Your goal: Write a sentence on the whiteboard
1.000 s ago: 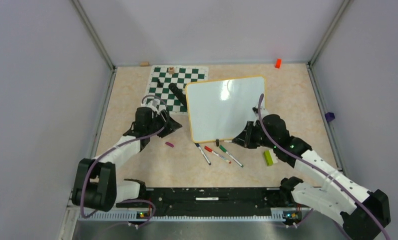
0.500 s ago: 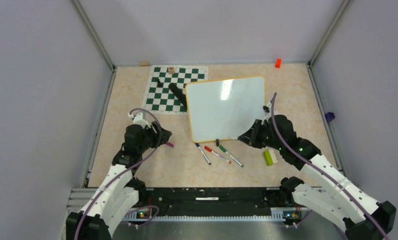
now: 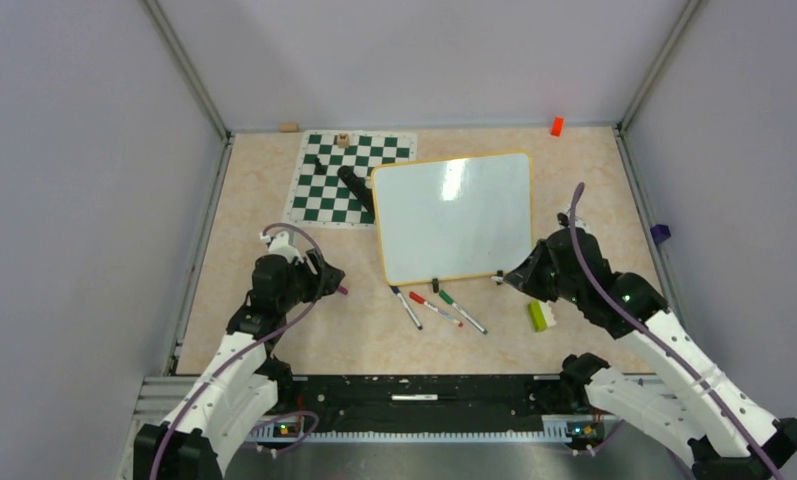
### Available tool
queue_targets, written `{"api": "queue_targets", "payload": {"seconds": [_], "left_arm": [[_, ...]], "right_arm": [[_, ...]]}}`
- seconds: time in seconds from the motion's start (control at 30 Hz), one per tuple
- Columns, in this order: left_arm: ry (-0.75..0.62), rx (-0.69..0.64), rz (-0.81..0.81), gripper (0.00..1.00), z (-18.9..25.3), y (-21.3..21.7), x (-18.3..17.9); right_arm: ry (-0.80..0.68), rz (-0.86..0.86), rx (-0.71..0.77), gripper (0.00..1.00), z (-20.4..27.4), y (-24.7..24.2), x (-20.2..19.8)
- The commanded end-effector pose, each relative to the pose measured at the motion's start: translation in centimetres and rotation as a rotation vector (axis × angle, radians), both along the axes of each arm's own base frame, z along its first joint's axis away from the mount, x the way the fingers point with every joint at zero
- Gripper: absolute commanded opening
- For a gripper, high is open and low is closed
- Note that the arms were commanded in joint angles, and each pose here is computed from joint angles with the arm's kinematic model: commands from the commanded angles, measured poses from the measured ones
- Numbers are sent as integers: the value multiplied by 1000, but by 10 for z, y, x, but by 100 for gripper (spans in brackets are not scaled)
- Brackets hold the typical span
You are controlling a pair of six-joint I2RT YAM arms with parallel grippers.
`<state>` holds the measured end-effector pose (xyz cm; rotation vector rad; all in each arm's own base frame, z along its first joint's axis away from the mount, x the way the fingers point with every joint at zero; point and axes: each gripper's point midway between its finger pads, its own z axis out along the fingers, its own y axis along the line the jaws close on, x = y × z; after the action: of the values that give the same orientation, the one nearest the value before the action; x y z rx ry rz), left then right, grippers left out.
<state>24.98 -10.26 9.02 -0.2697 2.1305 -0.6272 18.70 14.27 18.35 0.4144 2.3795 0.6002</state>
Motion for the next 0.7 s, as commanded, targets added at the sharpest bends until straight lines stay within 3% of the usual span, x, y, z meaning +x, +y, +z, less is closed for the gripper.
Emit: {"api": "queue_targets", "payload": {"seconds": [0.0,0.13,0.23,0.33,0.37,0.53,0.67], "left_arm": [[-84,-11,-45,67,13,-7,4],[-131,-37,-117,70,22,-18,2],[-167,-56,-162,75,28,-24,-3],[-226,-68,-175,96,38,-25,-8],[-244,-72,-174,98,40,-25,-9],[-307,-77,-148,99,48,-21,-12],[-330,-88,-145,99,49,-21,-12]], "right_arm": [[-122,-16,-4,0,22,-15,0],[-268,218,6,0,39,4,-6],[-333,300,6,0,46,9,-11],[-342,314,-22,0,49,6,-12],[-339,311,-29,0,50,4,-13],[-312,208,-79,0,50,-17,-12],[-293,227,-71,0,47,-15,-18]]}}
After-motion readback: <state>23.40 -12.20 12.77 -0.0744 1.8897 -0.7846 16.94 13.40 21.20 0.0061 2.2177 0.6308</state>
